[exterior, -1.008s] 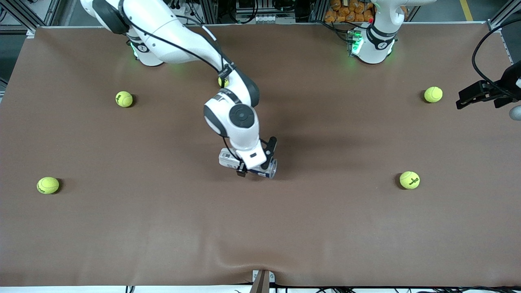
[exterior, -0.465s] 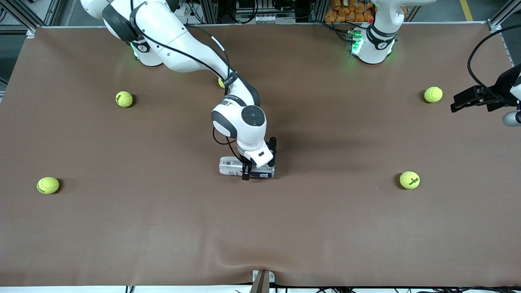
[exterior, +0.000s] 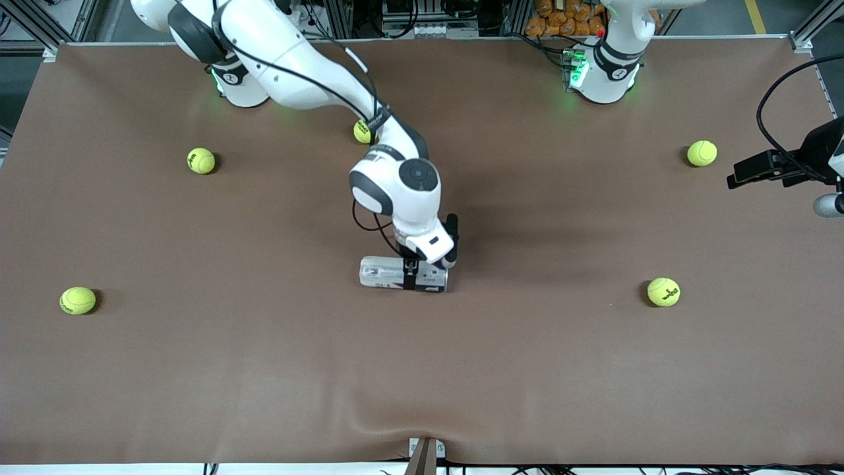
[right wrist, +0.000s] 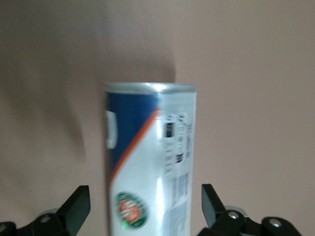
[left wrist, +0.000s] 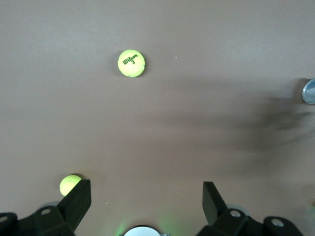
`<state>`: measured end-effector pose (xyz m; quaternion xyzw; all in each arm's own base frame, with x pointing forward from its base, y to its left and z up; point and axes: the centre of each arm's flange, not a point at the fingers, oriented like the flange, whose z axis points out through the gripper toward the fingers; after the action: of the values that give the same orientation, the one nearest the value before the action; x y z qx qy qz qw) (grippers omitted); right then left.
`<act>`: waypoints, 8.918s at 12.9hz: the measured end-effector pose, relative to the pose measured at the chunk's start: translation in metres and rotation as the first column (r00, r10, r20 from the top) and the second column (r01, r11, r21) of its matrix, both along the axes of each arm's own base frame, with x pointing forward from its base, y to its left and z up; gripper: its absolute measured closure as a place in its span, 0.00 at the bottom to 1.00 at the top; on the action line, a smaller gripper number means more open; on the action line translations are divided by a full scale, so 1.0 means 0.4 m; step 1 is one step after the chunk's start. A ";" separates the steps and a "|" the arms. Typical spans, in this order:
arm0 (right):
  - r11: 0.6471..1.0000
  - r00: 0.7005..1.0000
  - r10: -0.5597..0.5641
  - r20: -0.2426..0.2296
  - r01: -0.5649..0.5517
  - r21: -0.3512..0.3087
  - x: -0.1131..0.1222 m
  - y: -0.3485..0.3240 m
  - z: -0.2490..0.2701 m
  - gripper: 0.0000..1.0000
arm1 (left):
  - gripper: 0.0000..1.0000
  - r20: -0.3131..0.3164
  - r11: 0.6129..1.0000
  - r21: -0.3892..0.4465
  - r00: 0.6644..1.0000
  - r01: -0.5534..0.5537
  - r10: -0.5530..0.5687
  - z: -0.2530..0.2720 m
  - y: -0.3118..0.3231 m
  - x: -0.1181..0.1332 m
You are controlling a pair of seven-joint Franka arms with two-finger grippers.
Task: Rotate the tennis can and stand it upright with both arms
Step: 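Open and withdraw the right gripper while the left gripper reaches in, then move the left gripper to the can's open end and grasp it, then lift the can with the left gripper and rotate it upright, then lower the upright can onto the table with the left gripper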
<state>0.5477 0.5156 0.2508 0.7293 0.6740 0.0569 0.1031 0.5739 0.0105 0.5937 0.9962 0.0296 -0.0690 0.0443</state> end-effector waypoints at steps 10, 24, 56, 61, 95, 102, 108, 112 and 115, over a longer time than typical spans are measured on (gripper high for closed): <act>0.880 0.878 -0.471 -0.083 0.474 0.015 0.234 -0.545 0.515 0.00 | 0.00 -0.112 0.876 -0.481 0.993 -0.027 -0.030 -0.258 -0.034 0.118; 0.282 0.282 -0.942 -0.180 0.959 0.024 0.075 -1.228 0.945 0.00 | 0.00 -0.016 0.559 -0.829 0.997 0.026 -0.070 -0.662 -0.255 0.188; -0.068 -0.066 -0.969 -0.237 0.998 0.001 -0.059 -1.417 1.016 0.00 | 0.15 -0.121 0.265 -0.950 0.977 -0.165 0.174 -1.195 -0.808 0.081; -0.067 -0.067 -0.969 -0.237 0.998 -0.005 -0.057 -1.416 1.008 0.00 | 0.32 -0.125 0.267 -0.949 0.977 -0.169 0.175 -1.197 -0.845 0.066; -0.060 -0.058 -0.970 -0.237 0.998 -0.002 -0.053 -1.408 1.005 0.00 | 0.95 0.015 0.948 -0.151 0.958 -0.280 0.285 -0.423 -1.087 0.002; -0.053 -0.052 -0.970 -0.237 0.999 -0.002 -0.052 -1.401 1.005 0.00 | 0.95 0.161 0.945 0.057 0.937 -0.323 0.311 -0.484 -1.306 -0.198; -0.053 -0.052 -0.970 -0.237 0.999 -0.001 -0.052 -1.400 1.005 0.00 | 0.95 0.145 0.934 0.094 0.933 -0.344 0.330 -0.562 -1.333 -0.215; -0.053 -0.051 -0.970 -0.237 0.999 0.002 -0.051 -1.400 1.006 0.00 | 0.95 0.149 0.933 0.097 0.932 -0.347 0.331 -0.564 -1.341 -0.223; -0.053 -0.051 -0.970 -0.237 0.999 0.005 -0.050 -1.401 1.007 0.00 | 0.69 0.144 0.928 0.107 0.929 -0.356 0.340 -0.583 -1.348 -0.230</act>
<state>0.5276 -0.0446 0.6534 0.9975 -0.0616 -0.0343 -0.0069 0.4818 -0.5286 0.3605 0.9782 0.2075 0.0037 -0.0079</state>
